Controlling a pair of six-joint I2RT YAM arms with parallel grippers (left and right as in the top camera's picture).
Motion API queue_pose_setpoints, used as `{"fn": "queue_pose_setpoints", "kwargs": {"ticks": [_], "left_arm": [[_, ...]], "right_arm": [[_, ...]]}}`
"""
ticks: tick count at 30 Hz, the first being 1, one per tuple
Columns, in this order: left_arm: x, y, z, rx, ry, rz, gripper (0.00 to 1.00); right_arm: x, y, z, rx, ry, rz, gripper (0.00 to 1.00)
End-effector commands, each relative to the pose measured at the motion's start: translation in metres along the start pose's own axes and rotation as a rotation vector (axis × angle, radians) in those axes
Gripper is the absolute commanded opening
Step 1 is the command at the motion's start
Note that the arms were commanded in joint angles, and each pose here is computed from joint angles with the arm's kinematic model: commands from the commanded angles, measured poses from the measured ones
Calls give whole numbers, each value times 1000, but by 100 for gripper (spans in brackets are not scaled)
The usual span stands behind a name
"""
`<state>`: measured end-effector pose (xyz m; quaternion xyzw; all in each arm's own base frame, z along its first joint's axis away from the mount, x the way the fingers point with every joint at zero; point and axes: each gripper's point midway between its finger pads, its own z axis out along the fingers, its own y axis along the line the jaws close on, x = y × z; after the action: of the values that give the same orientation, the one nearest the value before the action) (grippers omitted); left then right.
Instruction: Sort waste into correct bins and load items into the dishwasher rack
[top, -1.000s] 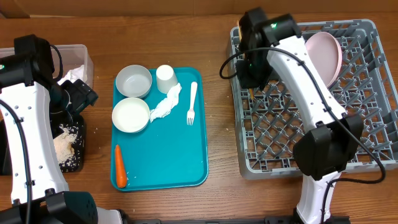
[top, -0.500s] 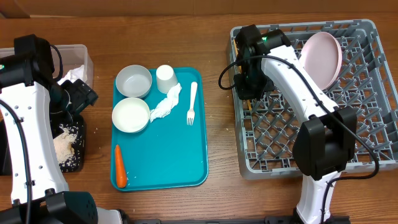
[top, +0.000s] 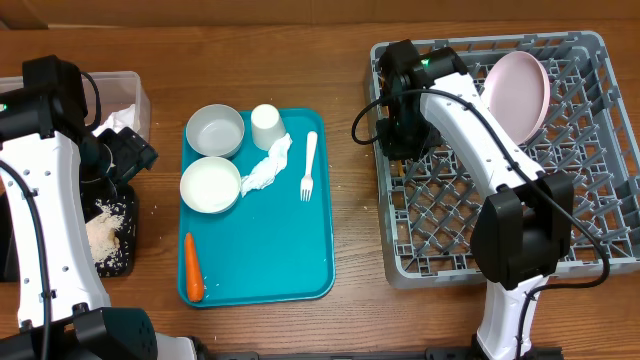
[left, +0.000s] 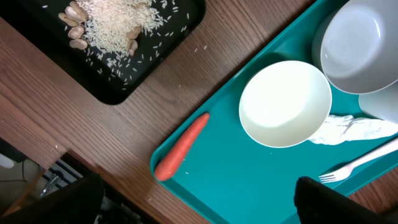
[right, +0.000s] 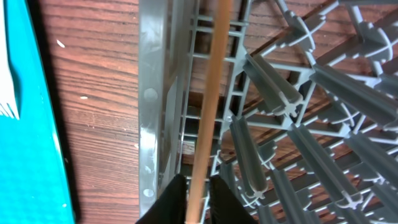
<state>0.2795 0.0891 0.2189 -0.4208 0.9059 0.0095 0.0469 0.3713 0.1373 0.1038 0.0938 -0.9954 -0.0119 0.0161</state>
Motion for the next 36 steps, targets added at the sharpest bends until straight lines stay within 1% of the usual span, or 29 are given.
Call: {"fn": "queue_pose_setpoints", "kwargs": {"ticks": [1,2,7,10,13,14,17,18,19,21,22,25,28,32,36], "left_arm": [[0,1,-5,15,-11,-25,100],[0,1,-5,15,-11,-25,100],[0,1,-5,15,-11,-25,100],[0,1,-5,15,-11,-25,100],[0,1,-5,15,-11,-25,100],[0,1,-5,15,-11,-25,100],[0,1,-5,15,-11,-25,100],[0,1,-5,15,-11,-25,100],[0,1,-5,15,-11,-25,100],[0,1,-5,15,-11,-25,100],[0,1,-5,15,-11,-25,100],[0,1,-5,15,-11,-25,100],[0,1,-5,15,-11,-25,100],[1,1,-5,15,-11,-25,100],[0,1,-5,15,-11,-25,100]], "right_arm": [[-1,-3,-2,8,-10,3,31],[-1,-3,-2,8,-9,3,35],[1,-3,-8,8,-5,59,36],[2,-1,-23,1,-7,93,37],[1,11,-44,-47,-22,87,41],[0,18,-53,-78,-33,84,45],[-4,47,-73,-206,-68,57,83],[-6,57,-77,-245,-78,44,90],[-8,68,-79,-280,-87,29,93],[-12,87,-80,-324,-113,-7,95],[-15,95,-78,-329,-124,-15,99],[-22,122,-70,-333,-164,-26,100],[-28,140,-57,-276,-209,34,100],[-33,155,-33,-204,-261,139,100],[-34,162,-11,-185,-268,162,98]]}}
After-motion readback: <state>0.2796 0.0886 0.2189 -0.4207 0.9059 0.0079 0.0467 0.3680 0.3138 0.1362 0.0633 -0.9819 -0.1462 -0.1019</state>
